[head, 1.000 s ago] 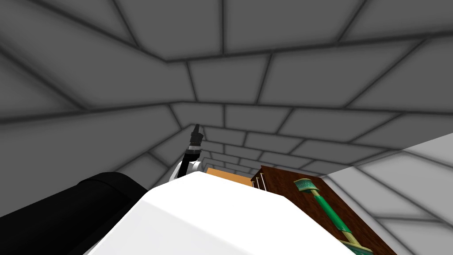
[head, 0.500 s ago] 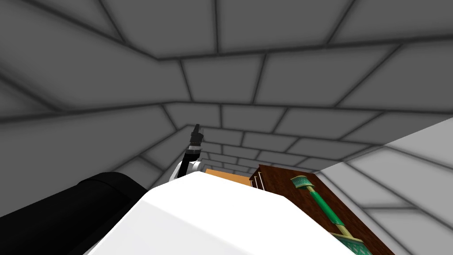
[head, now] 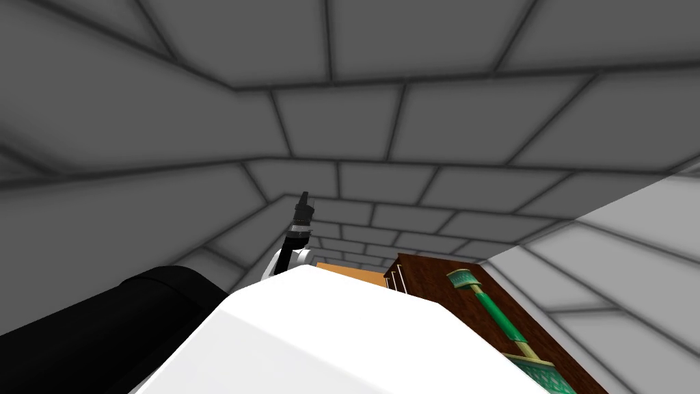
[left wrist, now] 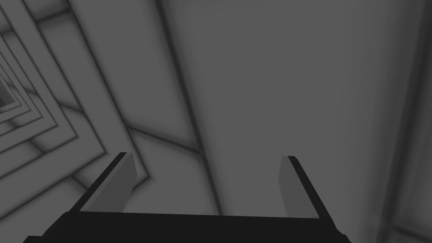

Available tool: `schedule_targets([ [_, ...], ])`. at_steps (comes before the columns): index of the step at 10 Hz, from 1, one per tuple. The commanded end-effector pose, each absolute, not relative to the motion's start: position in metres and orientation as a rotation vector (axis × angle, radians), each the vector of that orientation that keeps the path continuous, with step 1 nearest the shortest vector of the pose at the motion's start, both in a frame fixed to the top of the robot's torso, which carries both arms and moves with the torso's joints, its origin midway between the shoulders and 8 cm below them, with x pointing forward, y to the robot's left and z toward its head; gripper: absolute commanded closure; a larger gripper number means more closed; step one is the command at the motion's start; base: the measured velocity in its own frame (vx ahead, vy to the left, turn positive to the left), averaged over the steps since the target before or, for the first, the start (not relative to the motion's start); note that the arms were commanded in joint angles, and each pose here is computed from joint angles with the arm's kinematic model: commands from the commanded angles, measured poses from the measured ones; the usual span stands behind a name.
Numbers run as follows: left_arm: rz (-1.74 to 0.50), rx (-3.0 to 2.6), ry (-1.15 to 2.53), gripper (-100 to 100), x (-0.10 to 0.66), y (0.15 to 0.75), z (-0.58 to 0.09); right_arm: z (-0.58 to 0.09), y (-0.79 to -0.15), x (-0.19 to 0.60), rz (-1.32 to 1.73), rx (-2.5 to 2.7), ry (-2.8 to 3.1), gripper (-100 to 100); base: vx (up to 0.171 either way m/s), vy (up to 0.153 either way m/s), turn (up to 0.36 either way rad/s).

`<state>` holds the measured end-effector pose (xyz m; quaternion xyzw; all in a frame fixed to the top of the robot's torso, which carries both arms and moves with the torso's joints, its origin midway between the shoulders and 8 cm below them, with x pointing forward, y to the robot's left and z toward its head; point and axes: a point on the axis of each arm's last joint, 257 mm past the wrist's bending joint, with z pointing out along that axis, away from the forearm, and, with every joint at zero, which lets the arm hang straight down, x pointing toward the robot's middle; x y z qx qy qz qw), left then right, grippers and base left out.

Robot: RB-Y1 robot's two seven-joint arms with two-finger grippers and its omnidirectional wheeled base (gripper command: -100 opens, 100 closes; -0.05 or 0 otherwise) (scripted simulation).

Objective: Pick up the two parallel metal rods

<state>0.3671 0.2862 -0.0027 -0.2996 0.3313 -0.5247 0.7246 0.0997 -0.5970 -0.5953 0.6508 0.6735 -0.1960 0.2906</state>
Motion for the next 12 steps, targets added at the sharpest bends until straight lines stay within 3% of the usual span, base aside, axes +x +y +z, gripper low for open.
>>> schedule_targets([
  [1, -1.158, -0.661, 0.731, 0, 0.367, 0.286, -0.003, -0.595, -0.596, 0.106, -0.505, 1.739, 1.796, 100, 0.008, -0.007, -0.039],
  [6, -1.158, -0.661, 0.731, 0, 0.367, 0.286, -0.003, -0.593, -0.591, 0.134, -0.453, 1.696, 1.808, 100, -0.002, 0.004, 0.008],
  [9, -1.158, -0.661, 0.731, 0, 0.367, 0.286, -0.003, -0.591, -0.592, 0.151, -0.435, 1.675, 1.854, 100, -0.002, 0.030, -0.213],
  [12, -1.158, -0.661, 0.731, 0, 0.367, 0.286, -0.003, -0.591, -0.591, 0.155, -0.407, 1.714, 1.809, 100, -0.008, 0.008, -0.003],
])
